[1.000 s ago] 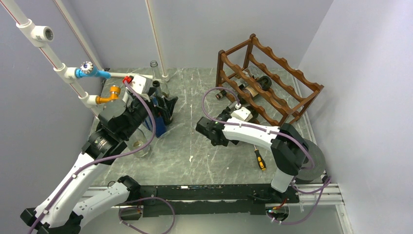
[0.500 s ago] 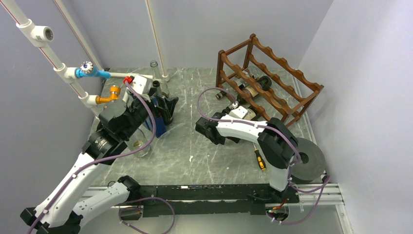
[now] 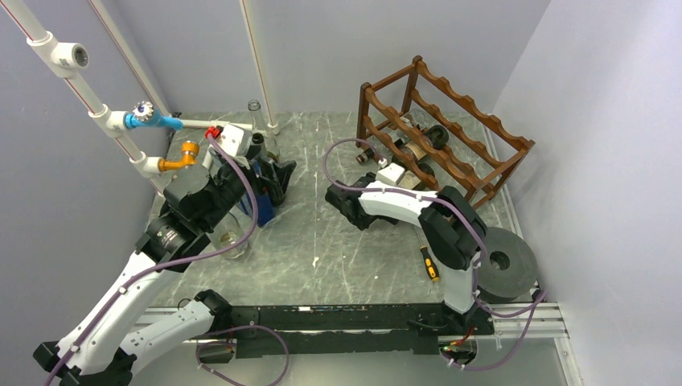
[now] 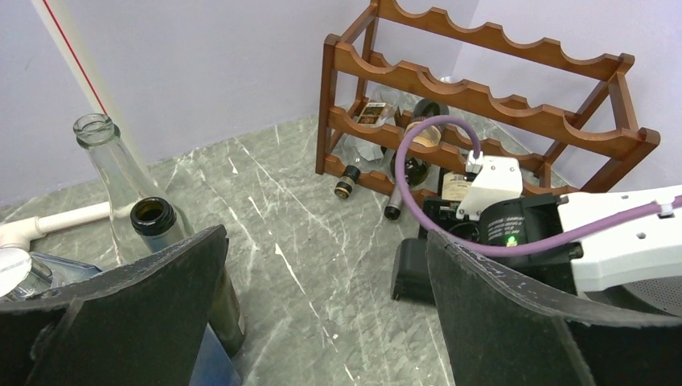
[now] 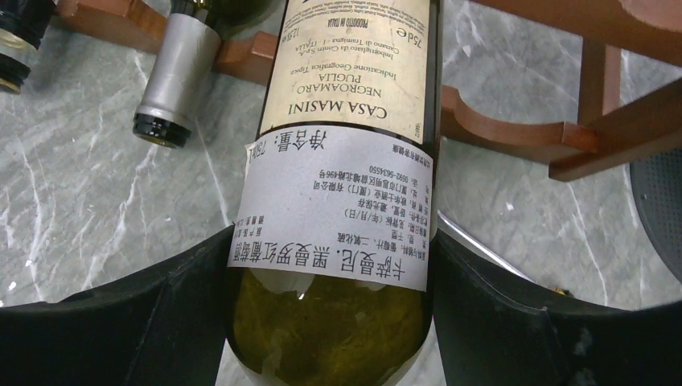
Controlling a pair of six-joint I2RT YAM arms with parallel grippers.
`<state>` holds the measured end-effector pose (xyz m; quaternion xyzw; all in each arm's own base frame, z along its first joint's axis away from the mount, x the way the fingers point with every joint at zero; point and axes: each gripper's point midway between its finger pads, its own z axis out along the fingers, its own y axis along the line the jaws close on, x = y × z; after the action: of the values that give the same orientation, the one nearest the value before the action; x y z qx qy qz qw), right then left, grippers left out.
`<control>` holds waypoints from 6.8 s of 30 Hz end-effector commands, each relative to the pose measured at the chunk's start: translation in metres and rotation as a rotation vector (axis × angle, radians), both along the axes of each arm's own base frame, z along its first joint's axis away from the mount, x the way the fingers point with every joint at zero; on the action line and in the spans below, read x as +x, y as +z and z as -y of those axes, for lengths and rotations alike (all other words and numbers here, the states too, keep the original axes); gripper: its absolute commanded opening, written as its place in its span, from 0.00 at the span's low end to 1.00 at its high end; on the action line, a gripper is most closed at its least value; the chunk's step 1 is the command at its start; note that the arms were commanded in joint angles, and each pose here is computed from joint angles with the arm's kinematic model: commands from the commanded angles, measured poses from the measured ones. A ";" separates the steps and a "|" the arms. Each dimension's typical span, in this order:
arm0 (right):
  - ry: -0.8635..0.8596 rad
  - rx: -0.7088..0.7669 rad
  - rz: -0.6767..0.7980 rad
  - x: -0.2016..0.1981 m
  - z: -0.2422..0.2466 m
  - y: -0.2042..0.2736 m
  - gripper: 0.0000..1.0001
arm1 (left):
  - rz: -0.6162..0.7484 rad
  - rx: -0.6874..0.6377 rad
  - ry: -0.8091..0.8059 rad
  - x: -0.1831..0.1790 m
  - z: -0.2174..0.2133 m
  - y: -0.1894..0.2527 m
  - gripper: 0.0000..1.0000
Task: Put the wine bottle on the wine rack
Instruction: Place the wine bottle in the wine rack.
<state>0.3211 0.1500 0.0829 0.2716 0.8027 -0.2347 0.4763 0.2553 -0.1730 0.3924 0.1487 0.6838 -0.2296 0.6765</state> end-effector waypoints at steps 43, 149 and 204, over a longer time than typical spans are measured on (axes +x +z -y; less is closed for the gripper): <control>0.025 0.210 -0.002 0.052 0.068 0.008 0.43 | 0.007 -0.028 -0.075 -0.002 0.017 0.008 0.99; 0.033 0.569 0.076 -0.022 -0.024 -0.001 0.00 | 0.000 -0.020 -0.106 -0.005 0.022 0.007 0.99; -0.115 0.242 0.071 0.036 0.069 -0.020 0.00 | -0.006 -0.015 -0.112 -0.005 0.025 0.005 0.99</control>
<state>0.3473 0.0902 0.0446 0.3943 0.8014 -0.1319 0.4299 0.2550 -0.1963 0.3770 0.1800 0.6956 -0.2585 0.6457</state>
